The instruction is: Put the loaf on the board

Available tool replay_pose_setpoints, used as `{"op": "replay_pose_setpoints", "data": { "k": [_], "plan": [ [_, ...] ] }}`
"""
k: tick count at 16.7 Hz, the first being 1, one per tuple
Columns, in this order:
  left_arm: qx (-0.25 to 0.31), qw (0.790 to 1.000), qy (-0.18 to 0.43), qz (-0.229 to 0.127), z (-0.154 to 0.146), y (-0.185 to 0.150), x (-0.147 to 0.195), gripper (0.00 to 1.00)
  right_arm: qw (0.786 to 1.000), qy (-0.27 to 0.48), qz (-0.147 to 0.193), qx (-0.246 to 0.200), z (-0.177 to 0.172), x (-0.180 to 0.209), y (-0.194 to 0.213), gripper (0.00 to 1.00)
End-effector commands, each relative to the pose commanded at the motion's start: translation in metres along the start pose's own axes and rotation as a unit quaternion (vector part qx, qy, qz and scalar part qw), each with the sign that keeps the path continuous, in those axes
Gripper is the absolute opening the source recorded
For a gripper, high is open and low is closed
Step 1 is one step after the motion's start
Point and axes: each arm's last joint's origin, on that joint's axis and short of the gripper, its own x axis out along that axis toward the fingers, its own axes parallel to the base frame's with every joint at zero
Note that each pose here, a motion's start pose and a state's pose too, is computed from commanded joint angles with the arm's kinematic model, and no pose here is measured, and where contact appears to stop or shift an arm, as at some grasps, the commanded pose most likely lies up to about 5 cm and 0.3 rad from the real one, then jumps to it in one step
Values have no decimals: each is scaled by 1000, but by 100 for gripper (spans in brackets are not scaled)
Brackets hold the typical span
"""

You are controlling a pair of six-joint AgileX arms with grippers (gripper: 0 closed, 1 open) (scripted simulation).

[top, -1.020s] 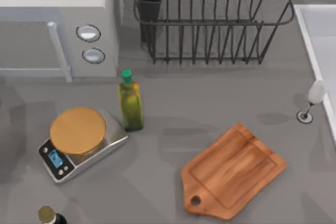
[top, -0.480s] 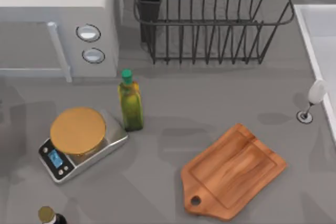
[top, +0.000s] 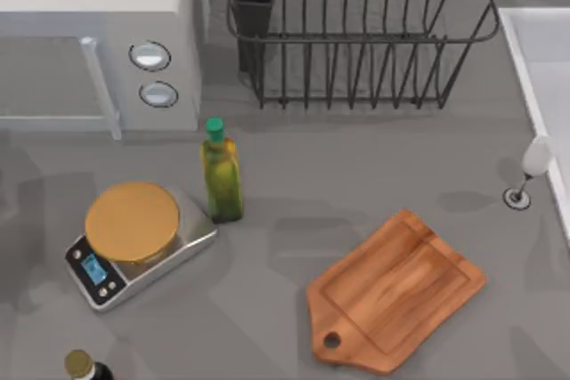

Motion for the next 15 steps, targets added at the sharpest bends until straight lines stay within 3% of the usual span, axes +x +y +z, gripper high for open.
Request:
{"op": "replay_pose_setpoints", "data": {
  "k": [3, 9, 15],
  "plan": [
    [12, 1000, 27, -1, -3, -5, -17, 0, 1000, 0, 0, 0, 0, 0, 0, 100],
    [54, 997, 53, 32, 8, -12, -77, 0, 1000, 0, 0, 0, 0, 0, 0, 100],
    [17, 1000, 12, 15, 3, -3, -99, 0, 1000, 0, 0, 0, 0, 0, 0, 100]
  ]
}}
